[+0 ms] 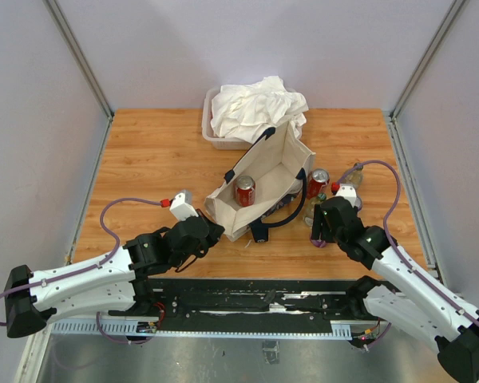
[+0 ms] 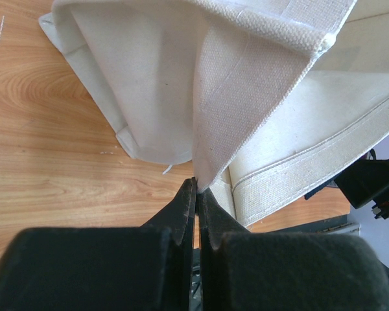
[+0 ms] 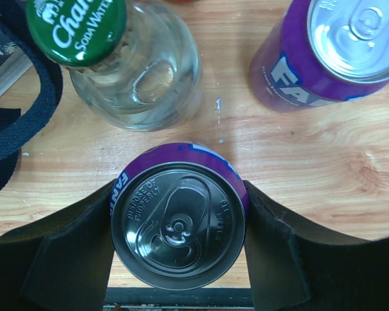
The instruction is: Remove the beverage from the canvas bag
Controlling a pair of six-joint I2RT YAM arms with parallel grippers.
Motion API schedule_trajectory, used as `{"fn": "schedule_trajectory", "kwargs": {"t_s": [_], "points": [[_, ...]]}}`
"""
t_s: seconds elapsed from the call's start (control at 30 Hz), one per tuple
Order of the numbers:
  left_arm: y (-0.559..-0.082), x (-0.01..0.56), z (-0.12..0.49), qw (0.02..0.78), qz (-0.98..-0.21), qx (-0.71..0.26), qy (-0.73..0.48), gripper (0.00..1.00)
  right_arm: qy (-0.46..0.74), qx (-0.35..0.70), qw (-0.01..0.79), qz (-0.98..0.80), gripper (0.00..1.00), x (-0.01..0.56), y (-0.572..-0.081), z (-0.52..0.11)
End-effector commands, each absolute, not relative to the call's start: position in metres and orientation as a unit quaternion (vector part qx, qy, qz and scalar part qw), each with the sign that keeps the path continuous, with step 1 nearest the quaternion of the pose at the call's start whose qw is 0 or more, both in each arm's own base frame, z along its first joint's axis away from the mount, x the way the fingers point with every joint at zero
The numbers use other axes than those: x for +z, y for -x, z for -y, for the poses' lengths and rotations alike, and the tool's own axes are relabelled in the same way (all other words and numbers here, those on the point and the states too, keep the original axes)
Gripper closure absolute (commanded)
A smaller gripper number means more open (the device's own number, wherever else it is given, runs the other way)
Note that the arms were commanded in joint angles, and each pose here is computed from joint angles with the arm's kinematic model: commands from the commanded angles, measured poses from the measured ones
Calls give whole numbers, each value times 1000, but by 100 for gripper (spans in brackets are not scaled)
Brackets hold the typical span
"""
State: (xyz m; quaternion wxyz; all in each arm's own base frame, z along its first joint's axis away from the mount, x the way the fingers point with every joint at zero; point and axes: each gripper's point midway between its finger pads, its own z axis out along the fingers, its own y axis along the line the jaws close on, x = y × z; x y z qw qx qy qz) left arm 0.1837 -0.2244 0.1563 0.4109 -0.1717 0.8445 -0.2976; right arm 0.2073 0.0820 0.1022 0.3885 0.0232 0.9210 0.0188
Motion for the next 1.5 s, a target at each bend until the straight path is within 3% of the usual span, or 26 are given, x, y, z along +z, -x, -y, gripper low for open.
{"fn": "schedule_trajectory", "kwargs": {"t_s": [0.0, 0.5, 0.7, 0.87, 0.93, 1.0, 1.07, 1.23, 1.47], "points": [[-184, 149, 208, 423, -849, -265, 175, 96, -17, 53, 401, -914, 99, 107, -218, -99], [-185, 152, 205, 428, -846, -261, 179, 96, 89, 56, 397, -912, 99, 111, -224, -156], [-187, 156, 200, 436, -843, -257, 182, 96, 108, 53, 402, -908, 92, 115, -236, -170], [-188, 158, 200, 440, -842, -255, 182, 95, 113, 50, 399, -909, 74, 111, -239, -173], [-189, 158, 201, 440, -842, -254, 180, 95, 117, 53, 396, -909, 57, 109, -237, -174], [-190, 159, 202, 443, -842, -252, 178, 95, 123, 56, 395, -908, 31, 109, -234, -174], [-191, 160, 204, 445, -842, -252, 175, 95, 125, 56, 399, -907, 21, 112, -233, -173], [-193, 159, 209, 444, -844, -249, 168, 94, 135, 59, 405, -902, 4, 118, -231, -171], [-192, 158, 210, 443, -845, -249, 165, 94, 161, 76, 430, -885, 9, 154, -229, -181]]}}
